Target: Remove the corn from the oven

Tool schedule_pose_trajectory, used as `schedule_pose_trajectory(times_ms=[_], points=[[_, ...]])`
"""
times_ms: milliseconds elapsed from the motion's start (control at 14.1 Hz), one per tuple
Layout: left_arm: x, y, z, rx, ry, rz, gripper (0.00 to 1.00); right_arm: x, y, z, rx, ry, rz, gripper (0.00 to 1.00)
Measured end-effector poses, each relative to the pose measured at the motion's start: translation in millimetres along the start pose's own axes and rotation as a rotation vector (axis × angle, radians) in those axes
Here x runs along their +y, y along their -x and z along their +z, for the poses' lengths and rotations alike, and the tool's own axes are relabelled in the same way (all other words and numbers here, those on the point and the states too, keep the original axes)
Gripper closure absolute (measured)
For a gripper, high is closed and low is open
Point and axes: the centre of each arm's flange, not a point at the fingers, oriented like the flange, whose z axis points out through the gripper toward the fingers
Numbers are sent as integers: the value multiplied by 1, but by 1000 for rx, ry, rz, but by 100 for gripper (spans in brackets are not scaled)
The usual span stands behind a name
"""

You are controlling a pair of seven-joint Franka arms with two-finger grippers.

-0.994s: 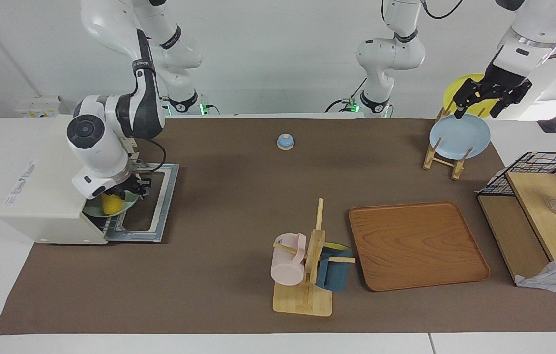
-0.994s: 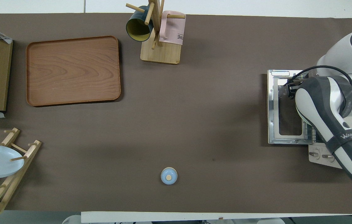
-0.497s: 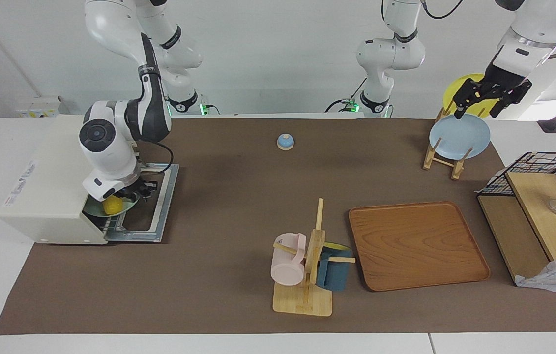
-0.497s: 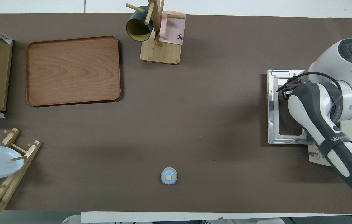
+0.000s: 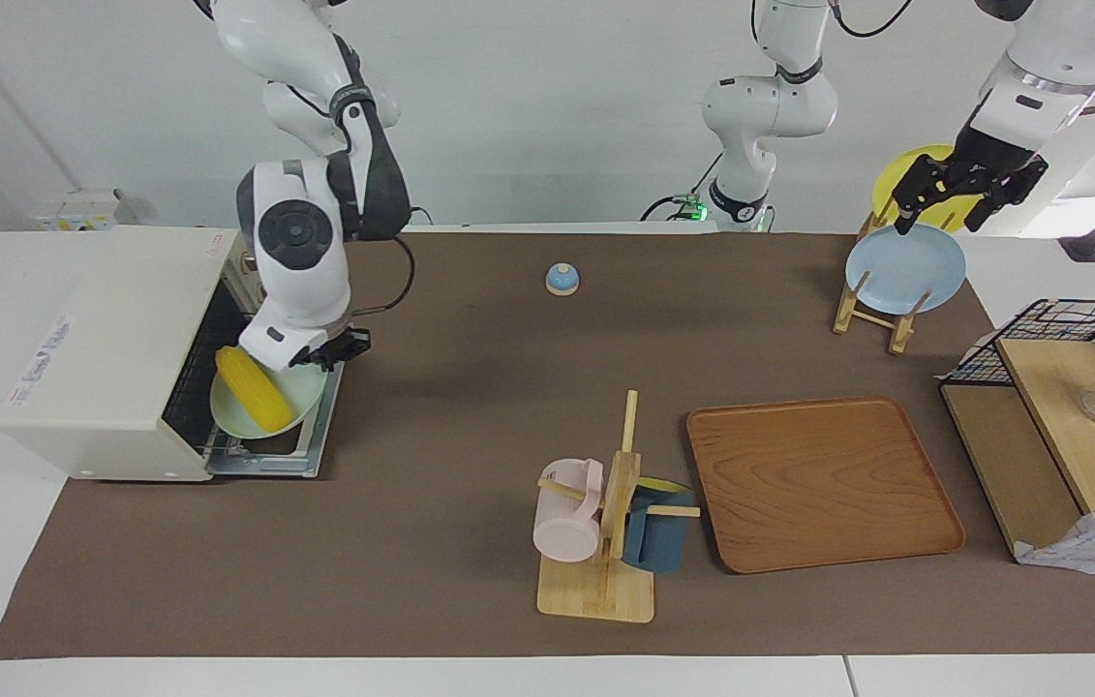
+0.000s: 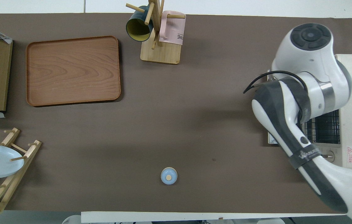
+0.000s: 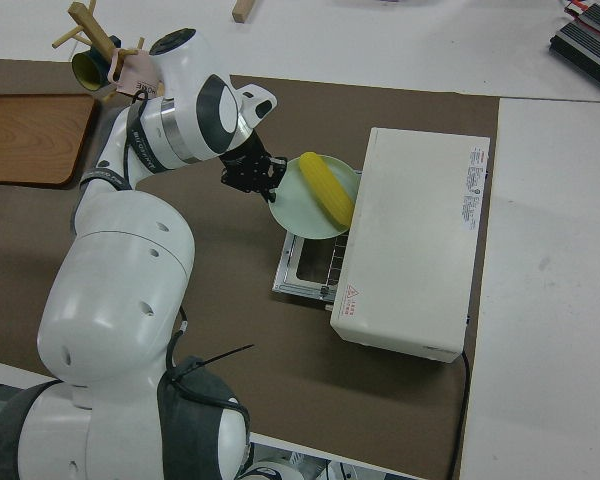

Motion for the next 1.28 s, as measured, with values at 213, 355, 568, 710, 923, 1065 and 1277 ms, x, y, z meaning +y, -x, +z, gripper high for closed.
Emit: schedule_pose_trajectory(times_ms=[213, 355, 568, 710, 923, 1065, 1277], points=[[0, 0, 0, -1, 0, 0, 0, -142, 9, -42, 27, 32, 49, 97], [0, 1, 1, -11, 0, 0, 0, -233, 12, -51, 42, -4, 104, 97], [0, 3, 2, -26, 0, 0, 0, -337, 9, -45, 88, -82, 201, 97], [-2, 4, 5, -31, 1, -3, 0, -390, 13, -31, 124, -130, 241, 97], [-3, 9, 19, -51, 2, -4, 0, -430, 16, -15, 159, -194, 277, 97], [-2, 8, 32, -57, 3, -4, 0, -438, 10, -7, 179, -235, 294, 92], [-2, 7, 39, -60, 3, -4, 0, -433, 1, -5, 185, -264, 315, 67]])
